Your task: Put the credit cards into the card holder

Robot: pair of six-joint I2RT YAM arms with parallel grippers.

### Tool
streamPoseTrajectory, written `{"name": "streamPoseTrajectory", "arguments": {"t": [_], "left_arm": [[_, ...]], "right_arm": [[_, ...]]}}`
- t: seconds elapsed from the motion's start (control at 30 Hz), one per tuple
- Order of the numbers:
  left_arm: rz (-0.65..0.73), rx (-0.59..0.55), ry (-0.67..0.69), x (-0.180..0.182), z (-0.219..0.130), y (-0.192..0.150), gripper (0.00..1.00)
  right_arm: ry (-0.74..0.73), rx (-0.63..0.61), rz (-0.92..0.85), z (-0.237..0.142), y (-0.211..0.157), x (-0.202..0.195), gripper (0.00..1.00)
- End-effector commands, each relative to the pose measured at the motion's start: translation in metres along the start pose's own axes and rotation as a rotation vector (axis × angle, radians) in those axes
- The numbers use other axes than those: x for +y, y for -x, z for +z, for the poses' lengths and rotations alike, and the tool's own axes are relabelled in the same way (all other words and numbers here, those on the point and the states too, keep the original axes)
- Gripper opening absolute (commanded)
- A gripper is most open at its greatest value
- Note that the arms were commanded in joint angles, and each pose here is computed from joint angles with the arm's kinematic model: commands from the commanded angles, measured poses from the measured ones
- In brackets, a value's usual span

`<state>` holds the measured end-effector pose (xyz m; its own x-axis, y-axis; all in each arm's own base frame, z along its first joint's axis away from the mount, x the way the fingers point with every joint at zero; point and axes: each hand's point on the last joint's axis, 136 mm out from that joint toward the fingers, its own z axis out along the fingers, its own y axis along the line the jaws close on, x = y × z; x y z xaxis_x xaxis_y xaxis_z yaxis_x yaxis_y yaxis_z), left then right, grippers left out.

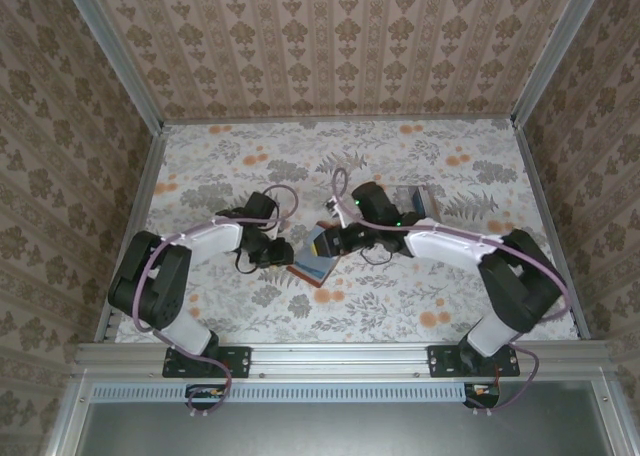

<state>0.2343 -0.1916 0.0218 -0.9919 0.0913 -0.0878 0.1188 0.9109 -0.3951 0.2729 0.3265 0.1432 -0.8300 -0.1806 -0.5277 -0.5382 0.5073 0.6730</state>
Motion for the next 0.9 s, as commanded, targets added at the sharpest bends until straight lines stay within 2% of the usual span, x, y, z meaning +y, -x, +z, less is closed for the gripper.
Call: {"name": "streamPoseTrajectory", "arguments": {"t": [0.0, 0.1, 0.3, 0.5, 0.6, 0.7, 0.87], "left_arm": [[-0.025, 0.03, 0.058, 0.009, -0.007, -0.017, 0.39], [-0.015, 0.001, 0.092, 0.011, -0.017, -0.015, 0.41], [0.012, -0.002, 0.028, -0.01, -0.032, -0.025, 0.4], [0.02, -0.045, -0.113, -0.055, -0.03, -0.036, 0.37], [0.034, -0.075, -0.11, -0.069, -0.017, -0.043, 0.28], [0.05, -0.087, -0.088, -0.076, -0.004, -0.048, 0.24], [0.03, -0.078, -0.062, -0.077, 0.017, -0.05, 0.15]], "right_arm": [[-0.153, -0.113, -0.027, -0.04, 0.029, -0.017, 0.46], [-0.378, -0.154, -0.032, -0.08, 0.044, -0.053, 0.47], [-0.739, -0.221, 0.101, -0.161, 0.057, -0.132, 0.5], [-1.005, -0.131, 0.152, -0.212, 0.04, -0.185, 0.55], [-1.051, -0.093, 0.169, -0.222, 0.034, -0.198, 0.56], [-1.053, -0.093, 0.191, -0.227, 0.032, -0.203, 0.56], [-0.827, -0.129, 0.162, -0.2, 0.04, -0.178, 0.56]]}}
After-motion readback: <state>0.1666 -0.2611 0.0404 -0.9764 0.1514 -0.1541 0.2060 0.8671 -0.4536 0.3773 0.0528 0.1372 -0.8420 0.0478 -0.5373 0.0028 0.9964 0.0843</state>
